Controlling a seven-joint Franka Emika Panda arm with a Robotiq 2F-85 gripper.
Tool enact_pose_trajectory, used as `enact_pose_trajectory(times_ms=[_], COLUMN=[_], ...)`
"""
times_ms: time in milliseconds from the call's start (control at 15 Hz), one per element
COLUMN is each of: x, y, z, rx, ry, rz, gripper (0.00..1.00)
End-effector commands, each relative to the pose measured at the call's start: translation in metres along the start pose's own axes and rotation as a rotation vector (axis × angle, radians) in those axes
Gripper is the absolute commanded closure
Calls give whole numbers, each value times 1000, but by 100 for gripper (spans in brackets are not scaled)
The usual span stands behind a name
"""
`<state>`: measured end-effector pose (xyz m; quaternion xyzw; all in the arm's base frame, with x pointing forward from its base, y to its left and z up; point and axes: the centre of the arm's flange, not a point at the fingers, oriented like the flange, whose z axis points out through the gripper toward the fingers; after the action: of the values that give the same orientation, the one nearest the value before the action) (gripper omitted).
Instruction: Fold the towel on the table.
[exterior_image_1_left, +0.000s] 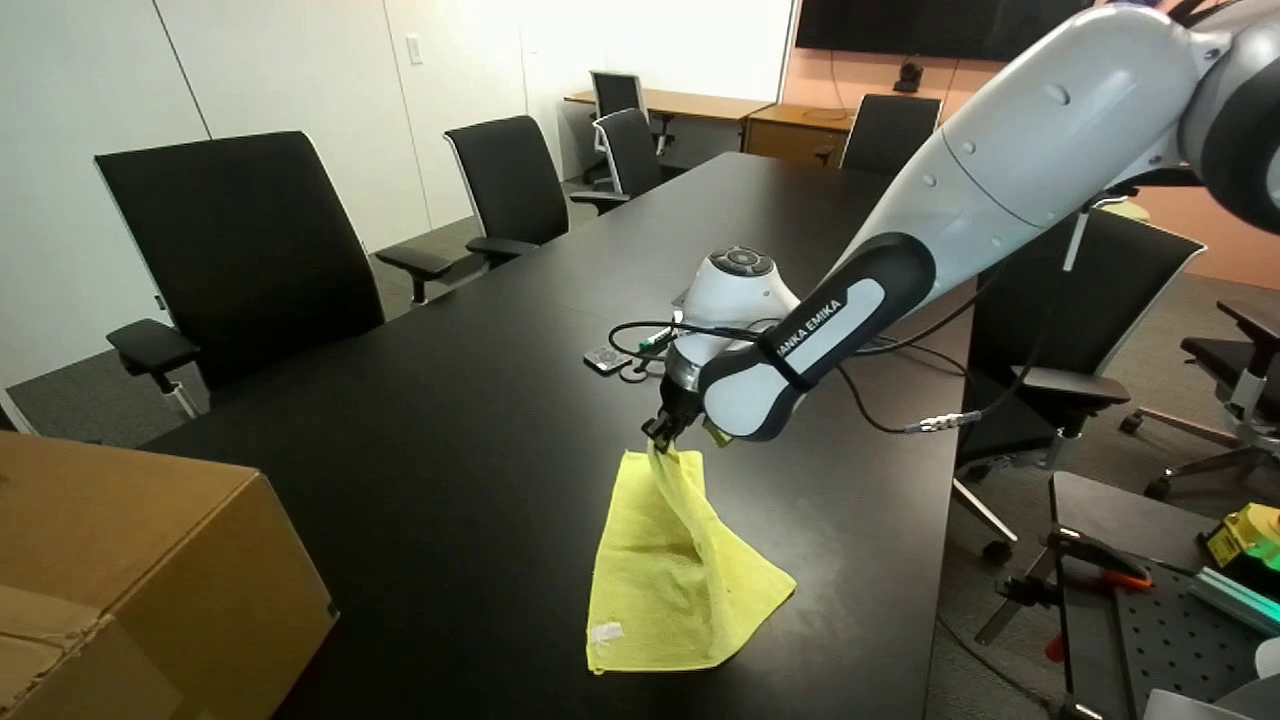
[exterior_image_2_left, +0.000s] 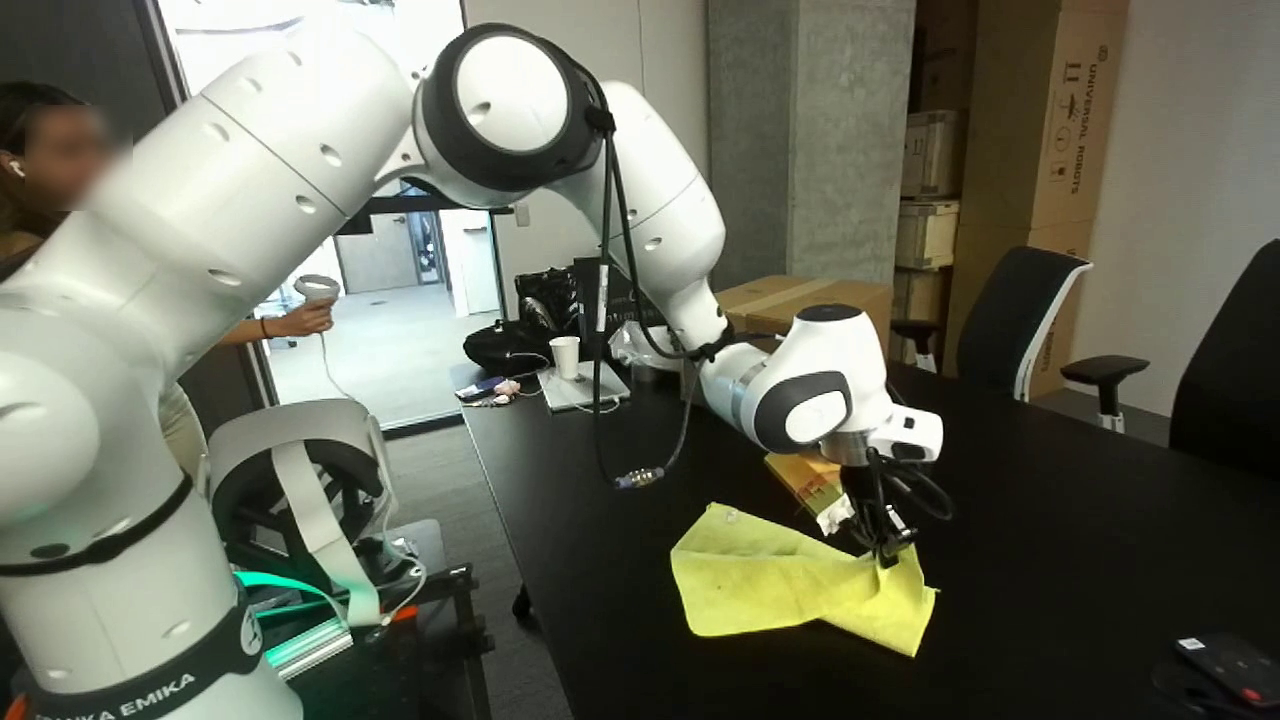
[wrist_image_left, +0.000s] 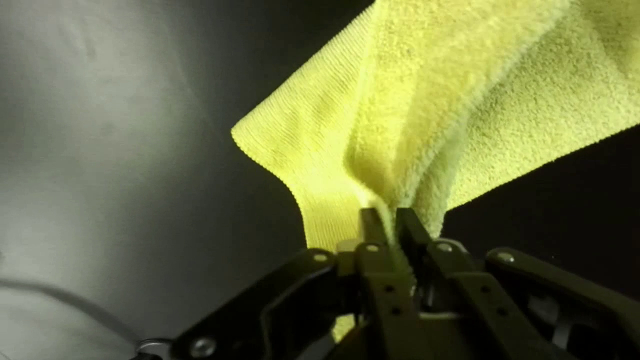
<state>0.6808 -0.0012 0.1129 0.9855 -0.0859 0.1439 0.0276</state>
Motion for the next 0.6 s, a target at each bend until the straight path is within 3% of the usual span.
enact_pose_trajectory(times_ms=[0,267,467,533], x=[19,13,-30,-48], y=[-12,-20,-14,-13], z=[-12,-41,-50,-49], rx=[48,110,129,122], ry=[58,106,7,-41], rz=[81,80,7,-43], gripper=[54,23,2,0])
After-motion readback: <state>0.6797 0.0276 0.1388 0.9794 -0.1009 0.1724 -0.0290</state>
